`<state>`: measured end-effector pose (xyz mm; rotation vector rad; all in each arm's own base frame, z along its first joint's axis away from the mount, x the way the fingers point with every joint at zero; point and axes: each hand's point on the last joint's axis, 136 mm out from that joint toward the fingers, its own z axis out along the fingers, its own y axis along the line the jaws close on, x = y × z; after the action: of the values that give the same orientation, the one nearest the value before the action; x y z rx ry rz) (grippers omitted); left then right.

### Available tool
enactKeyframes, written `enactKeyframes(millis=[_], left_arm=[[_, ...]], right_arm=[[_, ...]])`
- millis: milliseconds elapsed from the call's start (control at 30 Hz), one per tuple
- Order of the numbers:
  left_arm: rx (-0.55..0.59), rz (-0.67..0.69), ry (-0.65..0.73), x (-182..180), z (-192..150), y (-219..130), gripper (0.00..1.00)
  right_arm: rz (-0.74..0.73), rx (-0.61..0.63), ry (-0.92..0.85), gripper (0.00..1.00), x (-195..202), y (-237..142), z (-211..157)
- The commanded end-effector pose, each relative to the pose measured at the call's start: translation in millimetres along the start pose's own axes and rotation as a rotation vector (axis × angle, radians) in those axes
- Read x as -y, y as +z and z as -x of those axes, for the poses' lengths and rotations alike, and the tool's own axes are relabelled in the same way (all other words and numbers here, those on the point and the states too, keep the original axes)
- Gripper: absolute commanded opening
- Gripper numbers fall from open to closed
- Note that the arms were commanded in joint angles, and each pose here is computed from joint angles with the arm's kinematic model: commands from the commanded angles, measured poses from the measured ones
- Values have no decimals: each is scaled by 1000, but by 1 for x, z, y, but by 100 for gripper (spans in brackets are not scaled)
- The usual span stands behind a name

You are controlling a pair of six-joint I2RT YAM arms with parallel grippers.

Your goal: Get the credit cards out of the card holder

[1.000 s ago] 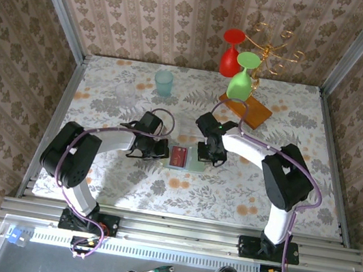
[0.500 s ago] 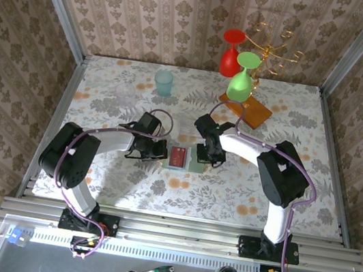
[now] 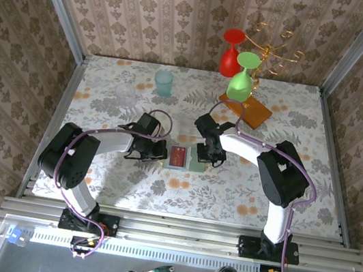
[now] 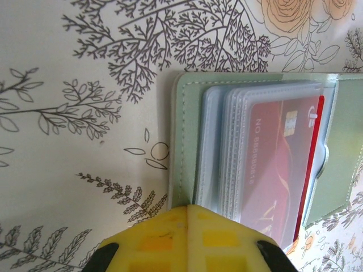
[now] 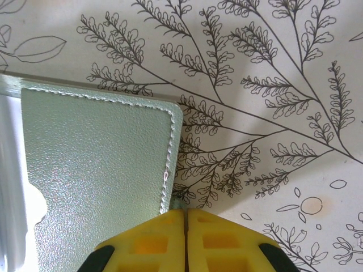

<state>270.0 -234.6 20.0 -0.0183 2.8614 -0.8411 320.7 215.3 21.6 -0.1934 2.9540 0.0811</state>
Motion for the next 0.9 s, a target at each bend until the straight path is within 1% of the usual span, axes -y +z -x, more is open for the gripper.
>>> enactKeyframes(millis=[0,100,200,433,733,867], left_arm=[[-107,151,-75,-43,-38,6,3],[-108,153,-76,-43,-37,6,3],[-106,155,-76,-42,-36,5,3],[-108,154,-74,-41,-36,5,3],[-111,152,-68,-38,-34,6,3],[-109,149,-64,-35,-32,6,3]], right_arm=[[-77,7,-1,7,19,-2,0],[-99,3,-1,12,25,-3,-2],[-122,1,-2,13,32,-4,-4],[-156,-1,13,23,48,-7,-8],[-190,-11,21,29,61,-7,-14],[-183,-11,23,30,61,-7,-15]])
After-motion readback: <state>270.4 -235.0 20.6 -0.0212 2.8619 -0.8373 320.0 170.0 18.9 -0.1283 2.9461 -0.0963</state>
